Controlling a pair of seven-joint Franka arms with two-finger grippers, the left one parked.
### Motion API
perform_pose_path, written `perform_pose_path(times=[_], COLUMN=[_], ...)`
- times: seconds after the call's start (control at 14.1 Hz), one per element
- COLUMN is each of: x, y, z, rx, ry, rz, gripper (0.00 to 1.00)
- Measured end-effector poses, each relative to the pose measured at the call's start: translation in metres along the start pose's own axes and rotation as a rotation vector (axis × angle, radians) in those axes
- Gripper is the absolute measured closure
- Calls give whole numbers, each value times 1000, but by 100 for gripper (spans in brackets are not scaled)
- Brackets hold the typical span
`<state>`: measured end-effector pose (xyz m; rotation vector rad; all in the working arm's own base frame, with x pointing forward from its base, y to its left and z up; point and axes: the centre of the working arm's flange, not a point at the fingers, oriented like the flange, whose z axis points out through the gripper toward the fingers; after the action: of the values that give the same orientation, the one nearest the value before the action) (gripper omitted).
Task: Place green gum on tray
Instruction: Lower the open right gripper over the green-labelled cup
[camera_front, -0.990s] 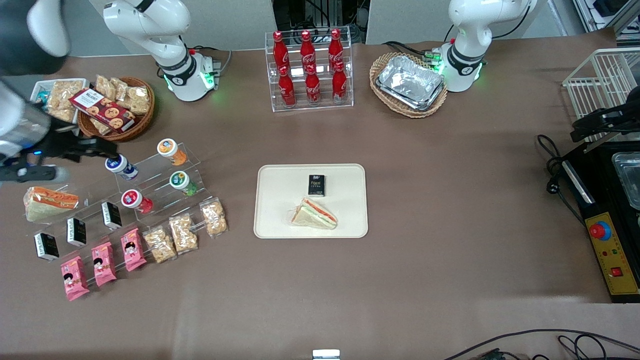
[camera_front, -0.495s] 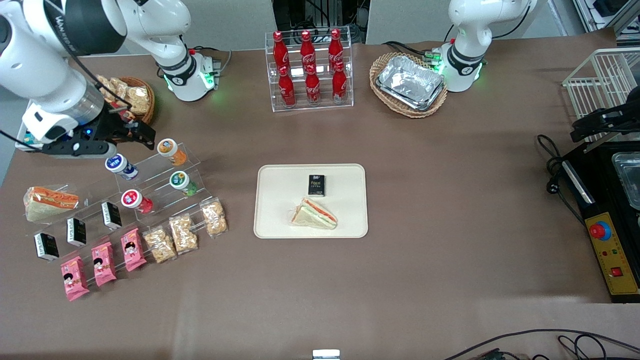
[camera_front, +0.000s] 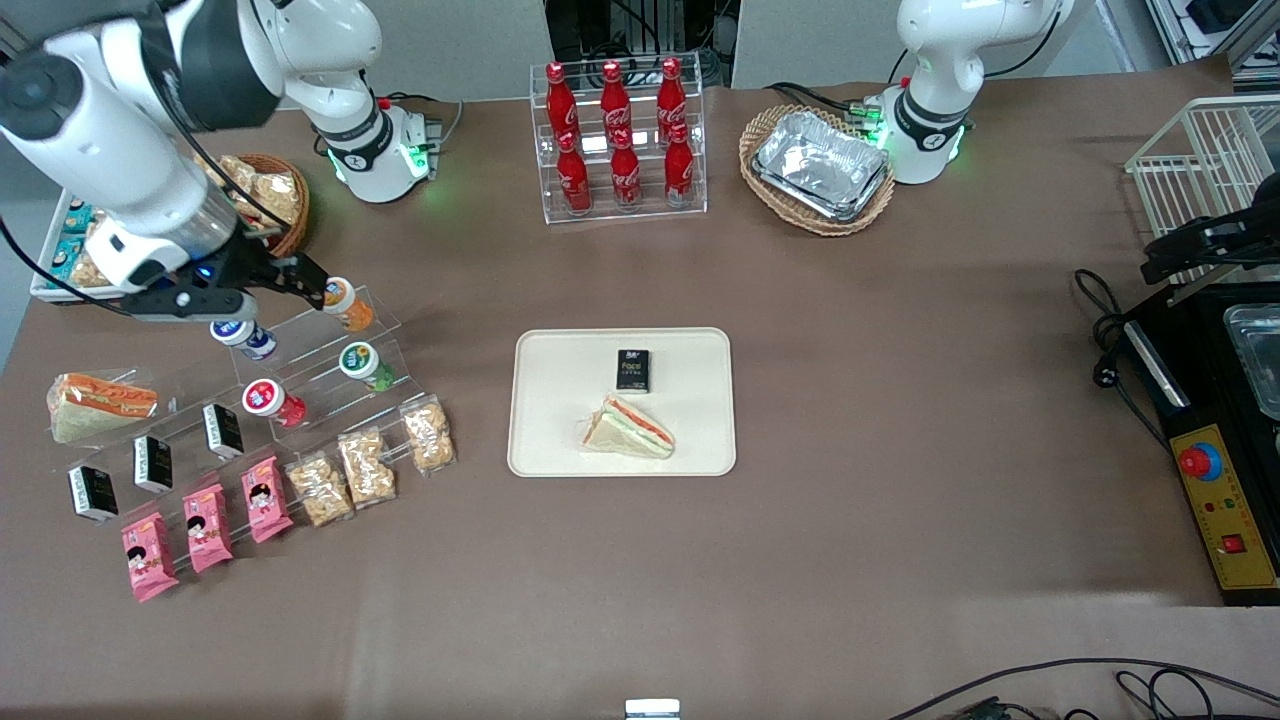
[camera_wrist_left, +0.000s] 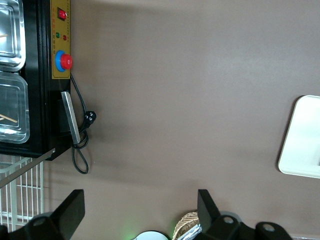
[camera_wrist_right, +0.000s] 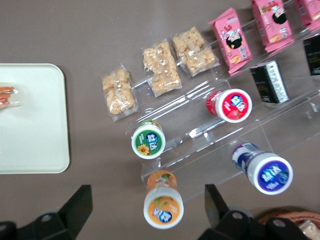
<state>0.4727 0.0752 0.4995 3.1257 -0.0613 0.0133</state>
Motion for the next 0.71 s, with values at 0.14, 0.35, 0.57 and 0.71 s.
perform_pose_path(times=[0.14,0.35,0.57,0.71], x=[1,2,3,3], y=[-2,-7,-9,-8], z=[31,75,112,133], rx=[1,6,11,14], ry=[1,8,-2,-14], rz=[-5,-17,-21,-20], gripper=[0,0,0,1])
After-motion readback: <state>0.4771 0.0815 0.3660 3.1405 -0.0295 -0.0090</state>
